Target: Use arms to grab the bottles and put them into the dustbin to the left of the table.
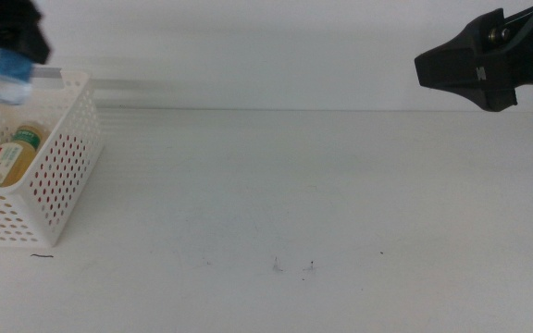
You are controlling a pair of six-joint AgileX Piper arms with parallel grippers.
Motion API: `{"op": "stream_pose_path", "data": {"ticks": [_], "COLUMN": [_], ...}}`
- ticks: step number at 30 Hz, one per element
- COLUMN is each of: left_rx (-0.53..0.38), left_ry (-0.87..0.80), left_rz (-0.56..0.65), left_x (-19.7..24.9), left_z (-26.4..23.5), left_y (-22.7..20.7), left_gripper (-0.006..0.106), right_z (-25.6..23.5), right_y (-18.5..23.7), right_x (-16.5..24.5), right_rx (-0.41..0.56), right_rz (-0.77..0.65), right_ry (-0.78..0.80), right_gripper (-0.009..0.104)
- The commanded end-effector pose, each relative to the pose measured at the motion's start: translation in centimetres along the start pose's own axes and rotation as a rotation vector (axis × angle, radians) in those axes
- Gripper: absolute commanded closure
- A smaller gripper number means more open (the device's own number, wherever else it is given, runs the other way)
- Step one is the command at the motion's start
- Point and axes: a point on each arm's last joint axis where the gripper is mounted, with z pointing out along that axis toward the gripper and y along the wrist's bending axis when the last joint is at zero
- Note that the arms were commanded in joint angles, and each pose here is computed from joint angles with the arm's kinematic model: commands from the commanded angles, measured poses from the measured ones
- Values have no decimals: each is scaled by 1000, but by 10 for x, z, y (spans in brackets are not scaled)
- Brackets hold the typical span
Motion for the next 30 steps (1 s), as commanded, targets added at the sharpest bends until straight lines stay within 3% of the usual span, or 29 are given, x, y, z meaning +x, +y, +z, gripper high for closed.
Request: {"op": "stream_pose_path", "data": {"ticks": [1, 9, 16, 19, 23, 30], "left_rx": [-35, -57, -36, -23, 6, 6], "left_ry": [7, 74, 135, 149, 189, 218], "left_rz": [-29, -123, -150, -162, -172, -169], "left_x": [1, 16, 23, 26, 31, 34], "left_z": [1, 56, 106, 122, 134, 136], "left_y": [21, 77, 90, 93, 93, 94], "left_gripper": [102, 102, 102, 95, 72, 6], "right_z": [-3, -3, -3, -3, -3, -3], "right_y": [-1, -1, -1, -1, -1, -1], "right_x": [-2, -2, -2, -2, -2, -2], "right_rx": [7, 7, 7, 7, 7, 7], "right_rz": [-3, -3, -3, -3, -3, -3], "right_ry": [-15, -15, -15, -15, -15, -15], "right_gripper": [7, 7, 7, 7, 7, 7]}}
